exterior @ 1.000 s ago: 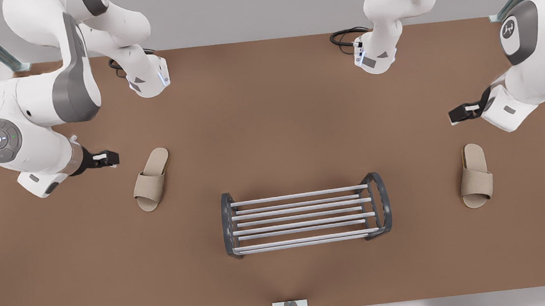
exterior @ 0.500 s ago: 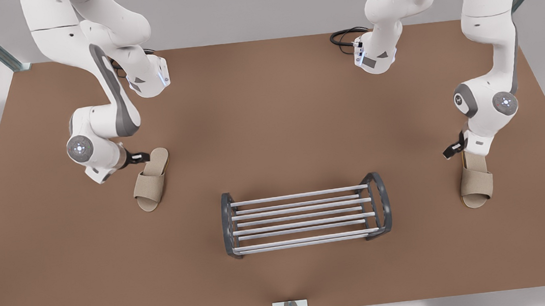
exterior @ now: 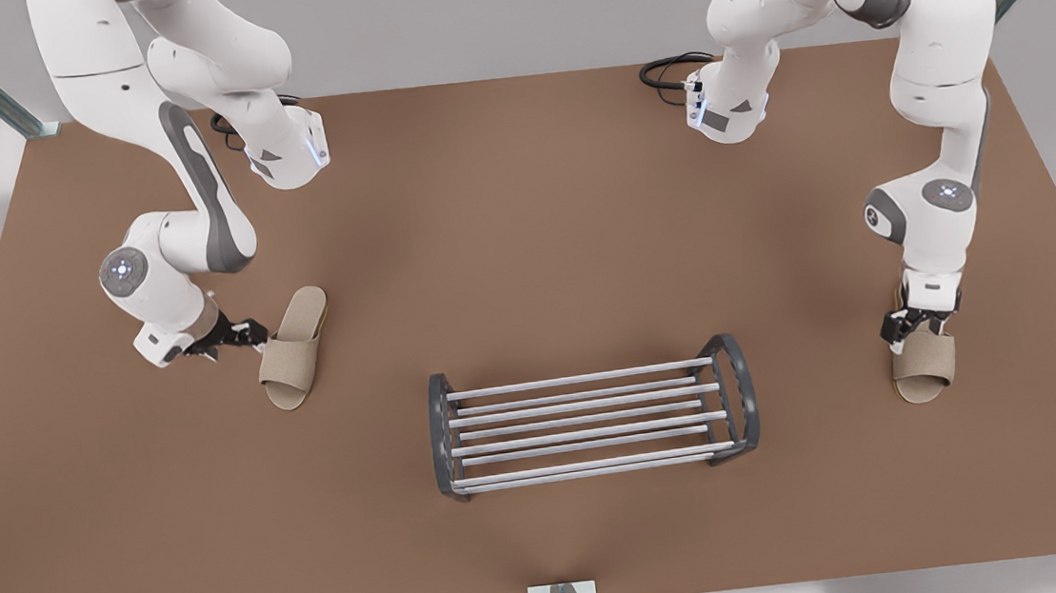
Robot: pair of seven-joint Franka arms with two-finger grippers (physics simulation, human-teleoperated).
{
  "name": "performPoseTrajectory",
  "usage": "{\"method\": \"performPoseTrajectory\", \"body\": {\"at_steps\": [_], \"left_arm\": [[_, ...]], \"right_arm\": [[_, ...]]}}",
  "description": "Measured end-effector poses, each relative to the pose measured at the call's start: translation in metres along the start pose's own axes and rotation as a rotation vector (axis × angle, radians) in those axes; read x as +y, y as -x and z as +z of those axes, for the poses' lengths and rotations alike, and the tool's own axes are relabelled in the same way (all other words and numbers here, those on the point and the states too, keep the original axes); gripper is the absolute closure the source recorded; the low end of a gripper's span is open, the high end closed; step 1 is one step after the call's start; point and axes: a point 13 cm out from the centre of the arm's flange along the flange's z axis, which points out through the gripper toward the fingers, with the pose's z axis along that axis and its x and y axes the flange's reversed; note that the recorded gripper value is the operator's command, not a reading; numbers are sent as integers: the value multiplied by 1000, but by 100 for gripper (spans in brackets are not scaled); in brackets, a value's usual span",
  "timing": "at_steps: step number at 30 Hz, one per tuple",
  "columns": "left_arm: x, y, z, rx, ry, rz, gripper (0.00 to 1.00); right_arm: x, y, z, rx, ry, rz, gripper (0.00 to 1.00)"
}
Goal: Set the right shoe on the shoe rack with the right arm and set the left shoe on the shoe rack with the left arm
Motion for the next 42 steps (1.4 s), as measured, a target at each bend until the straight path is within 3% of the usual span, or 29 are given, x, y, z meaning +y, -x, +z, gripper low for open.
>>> {"method": "performPoseTrajectory", "body": {"at_steps": [10, 17, 27, 36, 42], "left_arm": [[-9, -10, -9, -21, -13, 24, 0], [-7, -47, 1, 20, -12, 29, 0], [-2, -32, 19, -15, -7, 29, 0], [5, -12, 25, -45, 0, 28, 0], [7, -7, 36, -50, 3, 37, 0]], "right_arm": [[9, -30, -8, 46, 23, -17, 0], [5, -35, 7, 89, 48, 97, 0], [-23, -36, 17, 122, 65, 266, 0], [72, -64, 21, 203, 121, 262, 0], [52, -66, 37, 215, 127, 398, 0]]}}
